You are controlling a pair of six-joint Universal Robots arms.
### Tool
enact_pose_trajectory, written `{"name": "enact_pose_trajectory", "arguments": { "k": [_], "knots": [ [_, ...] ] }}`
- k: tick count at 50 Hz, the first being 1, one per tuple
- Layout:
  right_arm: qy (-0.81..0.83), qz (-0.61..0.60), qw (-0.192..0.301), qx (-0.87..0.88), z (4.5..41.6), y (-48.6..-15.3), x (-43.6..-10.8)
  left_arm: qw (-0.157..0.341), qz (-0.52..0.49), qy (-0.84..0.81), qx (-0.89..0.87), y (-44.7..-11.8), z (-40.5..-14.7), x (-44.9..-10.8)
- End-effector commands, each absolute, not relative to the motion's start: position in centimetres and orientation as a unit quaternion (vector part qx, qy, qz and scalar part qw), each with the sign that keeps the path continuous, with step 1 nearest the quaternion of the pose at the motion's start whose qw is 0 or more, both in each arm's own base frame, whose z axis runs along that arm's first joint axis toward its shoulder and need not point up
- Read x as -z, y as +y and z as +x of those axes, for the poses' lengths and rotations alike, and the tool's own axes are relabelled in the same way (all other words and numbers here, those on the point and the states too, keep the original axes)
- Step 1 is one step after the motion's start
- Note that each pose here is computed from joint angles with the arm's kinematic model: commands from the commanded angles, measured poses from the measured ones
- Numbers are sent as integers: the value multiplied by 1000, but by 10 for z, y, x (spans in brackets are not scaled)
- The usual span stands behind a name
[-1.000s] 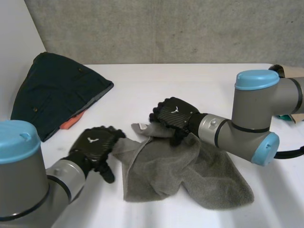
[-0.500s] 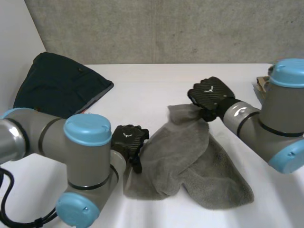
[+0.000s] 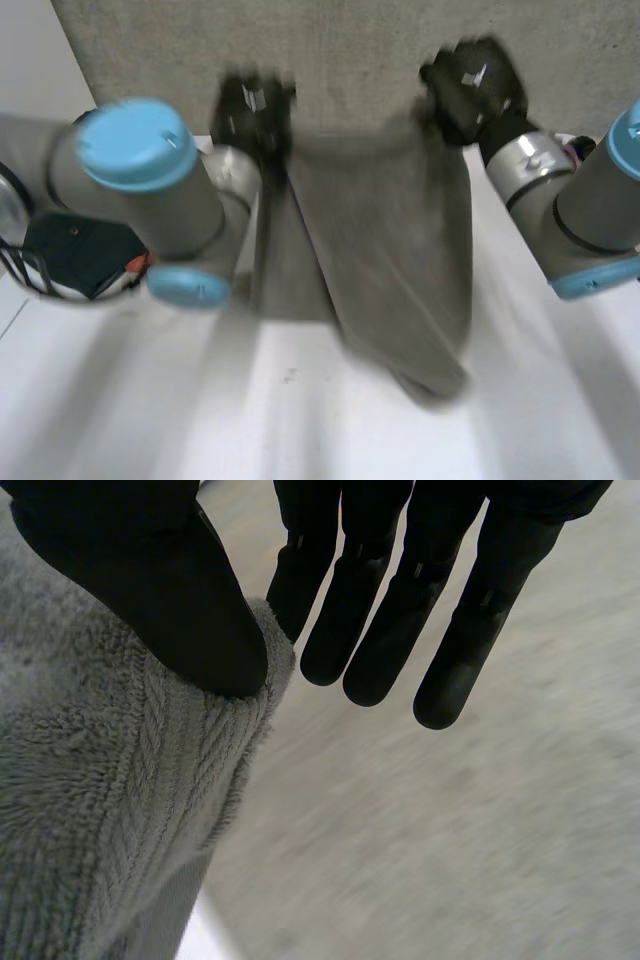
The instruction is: Fold the laundry.
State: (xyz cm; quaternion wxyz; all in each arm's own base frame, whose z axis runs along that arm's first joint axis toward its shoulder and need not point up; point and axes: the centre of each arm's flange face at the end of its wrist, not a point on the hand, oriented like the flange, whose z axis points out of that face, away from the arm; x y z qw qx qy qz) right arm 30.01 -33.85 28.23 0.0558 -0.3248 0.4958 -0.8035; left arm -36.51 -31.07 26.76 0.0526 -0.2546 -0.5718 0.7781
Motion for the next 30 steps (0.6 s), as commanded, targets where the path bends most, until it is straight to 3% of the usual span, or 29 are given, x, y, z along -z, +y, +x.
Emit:
{"name": "enact_pose_trajectory", "arguments": {
  "k": [1, 7, 13, 17, 24, 30],
  "knots": [
    [440, -224, 77, 866, 289, -349, -318, 82, -185, -408, -890, -296, -362, -368],
    [469, -230, 71, 850, 276, -333, -313, 140, -273, -444, -842, -252, -389, -318],
    [572, -253, 30, 780, 242, -328, -264, 178, -368, -514, -754, -191, -402, -239],
    [631, -287, -4, 720, 217, -323, -226, 186, -405, -540, -714, -167, -404, -203],
    [692, -351, -61, 628, 193, -314, -180, 187, -436, -561, -678, -155, -413, -162],
    [704, -366, -78, 603, 185, -317, -181, 185, -445, -572, -663, -152, -411, -155]
  ]
}}
